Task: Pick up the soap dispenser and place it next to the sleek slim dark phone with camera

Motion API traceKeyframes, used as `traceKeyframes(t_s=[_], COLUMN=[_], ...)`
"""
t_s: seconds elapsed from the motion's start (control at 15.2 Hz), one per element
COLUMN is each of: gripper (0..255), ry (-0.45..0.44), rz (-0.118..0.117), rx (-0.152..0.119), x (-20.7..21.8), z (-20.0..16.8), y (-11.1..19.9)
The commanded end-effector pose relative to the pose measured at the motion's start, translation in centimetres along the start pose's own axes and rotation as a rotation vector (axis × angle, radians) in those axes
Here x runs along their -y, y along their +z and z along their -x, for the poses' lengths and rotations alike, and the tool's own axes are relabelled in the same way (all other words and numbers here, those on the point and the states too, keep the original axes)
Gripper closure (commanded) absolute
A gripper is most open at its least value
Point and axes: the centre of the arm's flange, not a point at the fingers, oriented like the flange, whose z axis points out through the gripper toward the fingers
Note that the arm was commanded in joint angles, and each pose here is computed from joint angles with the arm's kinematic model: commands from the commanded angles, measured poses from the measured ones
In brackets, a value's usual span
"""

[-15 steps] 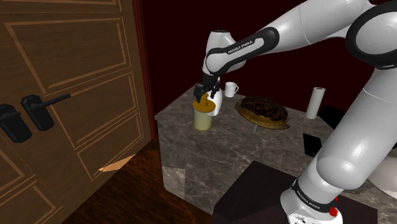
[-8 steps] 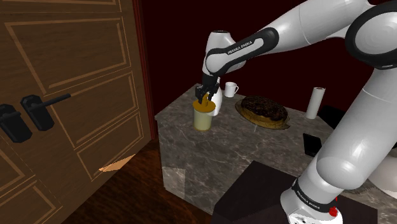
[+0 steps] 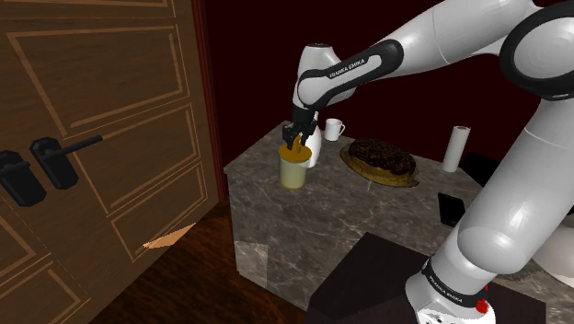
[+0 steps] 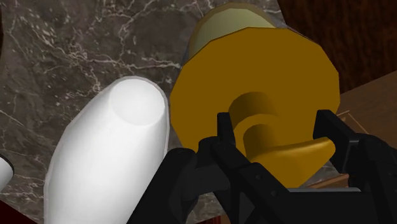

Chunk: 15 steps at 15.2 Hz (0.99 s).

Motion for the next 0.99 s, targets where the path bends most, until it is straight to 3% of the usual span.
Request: traceKeyframes(t_s=[0.0, 0.92], gripper=[255, 255], ry=[0.000, 0.000], rz=[0.000, 0.000], rx=[0.002, 0.002], x=[0.1, 0.1], z=[0.0, -1.0], y=[0.1, -7.2])
